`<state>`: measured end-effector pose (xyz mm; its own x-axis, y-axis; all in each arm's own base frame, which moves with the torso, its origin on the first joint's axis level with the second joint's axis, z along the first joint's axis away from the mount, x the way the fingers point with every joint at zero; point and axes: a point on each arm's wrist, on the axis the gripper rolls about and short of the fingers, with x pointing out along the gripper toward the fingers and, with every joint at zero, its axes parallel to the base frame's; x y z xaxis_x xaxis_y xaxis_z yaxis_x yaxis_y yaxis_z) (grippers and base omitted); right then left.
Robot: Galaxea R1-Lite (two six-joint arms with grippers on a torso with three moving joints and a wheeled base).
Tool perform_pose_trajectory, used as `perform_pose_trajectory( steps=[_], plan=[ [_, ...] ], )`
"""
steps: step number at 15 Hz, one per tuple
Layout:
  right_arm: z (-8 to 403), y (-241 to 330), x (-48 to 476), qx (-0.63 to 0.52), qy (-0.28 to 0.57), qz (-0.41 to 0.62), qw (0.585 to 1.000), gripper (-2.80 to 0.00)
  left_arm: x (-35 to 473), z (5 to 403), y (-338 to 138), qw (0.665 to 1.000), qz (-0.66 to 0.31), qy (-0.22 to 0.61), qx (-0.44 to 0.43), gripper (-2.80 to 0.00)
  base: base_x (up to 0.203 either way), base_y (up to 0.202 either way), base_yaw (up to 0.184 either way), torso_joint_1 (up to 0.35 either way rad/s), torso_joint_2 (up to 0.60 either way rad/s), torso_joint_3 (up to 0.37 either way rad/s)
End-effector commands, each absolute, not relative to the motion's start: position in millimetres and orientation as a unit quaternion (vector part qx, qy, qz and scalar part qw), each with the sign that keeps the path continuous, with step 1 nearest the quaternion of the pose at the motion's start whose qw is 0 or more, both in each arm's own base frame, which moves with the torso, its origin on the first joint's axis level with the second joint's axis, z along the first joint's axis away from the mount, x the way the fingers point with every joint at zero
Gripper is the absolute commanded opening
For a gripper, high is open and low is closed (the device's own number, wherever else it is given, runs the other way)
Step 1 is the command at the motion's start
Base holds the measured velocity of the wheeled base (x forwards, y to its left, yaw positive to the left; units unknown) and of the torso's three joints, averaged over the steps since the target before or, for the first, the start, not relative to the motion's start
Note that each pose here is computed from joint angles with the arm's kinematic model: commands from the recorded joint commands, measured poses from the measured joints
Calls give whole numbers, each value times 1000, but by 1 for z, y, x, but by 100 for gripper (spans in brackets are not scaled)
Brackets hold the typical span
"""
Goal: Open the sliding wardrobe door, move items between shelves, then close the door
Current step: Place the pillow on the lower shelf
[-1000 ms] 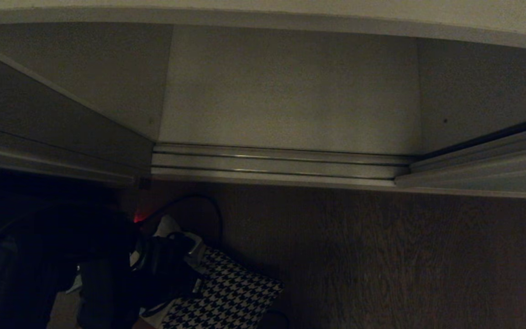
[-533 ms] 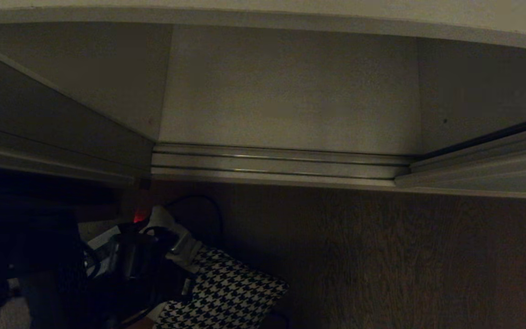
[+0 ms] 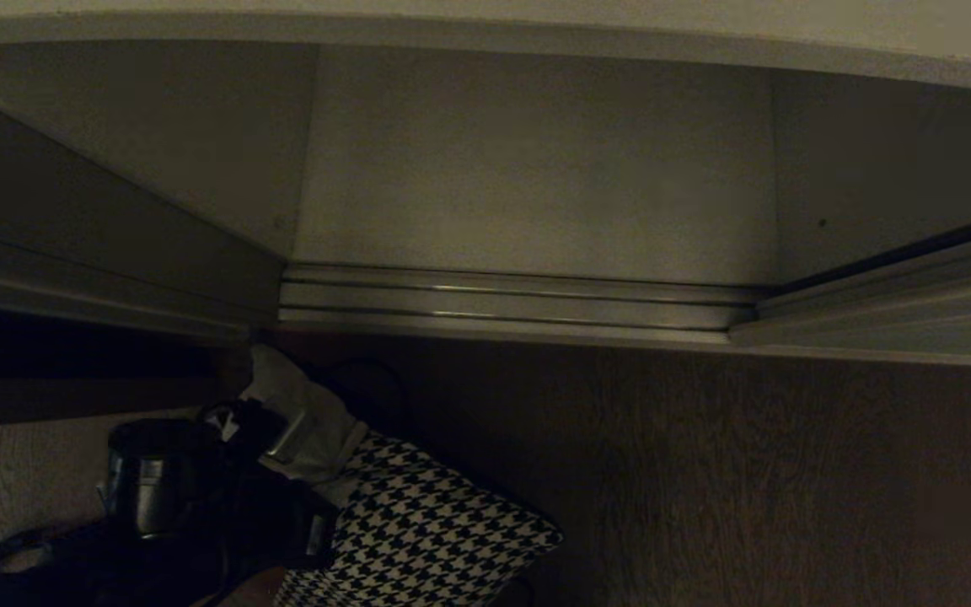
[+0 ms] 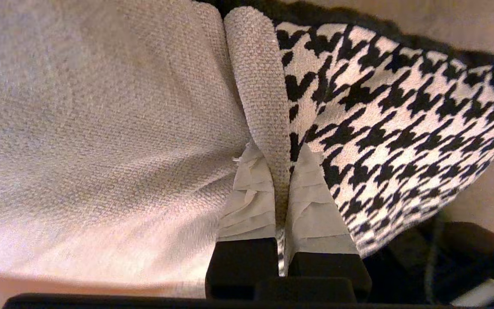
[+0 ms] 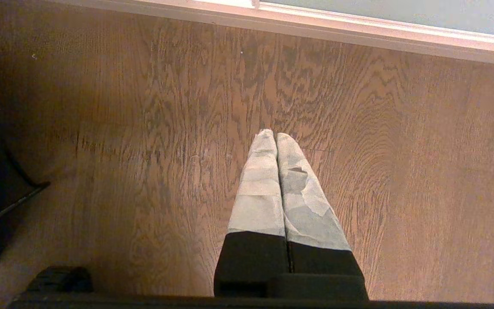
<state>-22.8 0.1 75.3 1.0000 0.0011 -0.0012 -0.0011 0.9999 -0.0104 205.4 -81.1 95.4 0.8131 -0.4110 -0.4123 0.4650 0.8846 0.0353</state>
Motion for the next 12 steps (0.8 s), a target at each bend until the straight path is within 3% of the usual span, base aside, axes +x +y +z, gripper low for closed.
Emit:
perform_pose_trajectory(
  steps=[1, 12],
  plan=[
    [74, 0, -23, -5, 2, 1, 1000, -280, 184, 128, -74, 960, -234, 142, 59, -280, 0, 0, 0, 0, 0, 0],
    [74, 0, -23, -5, 2, 1, 1000, -280, 168, 231, -75, 964, -255, 79, 17, -280, 0, 0, 0, 0, 0, 0]
  ],
)
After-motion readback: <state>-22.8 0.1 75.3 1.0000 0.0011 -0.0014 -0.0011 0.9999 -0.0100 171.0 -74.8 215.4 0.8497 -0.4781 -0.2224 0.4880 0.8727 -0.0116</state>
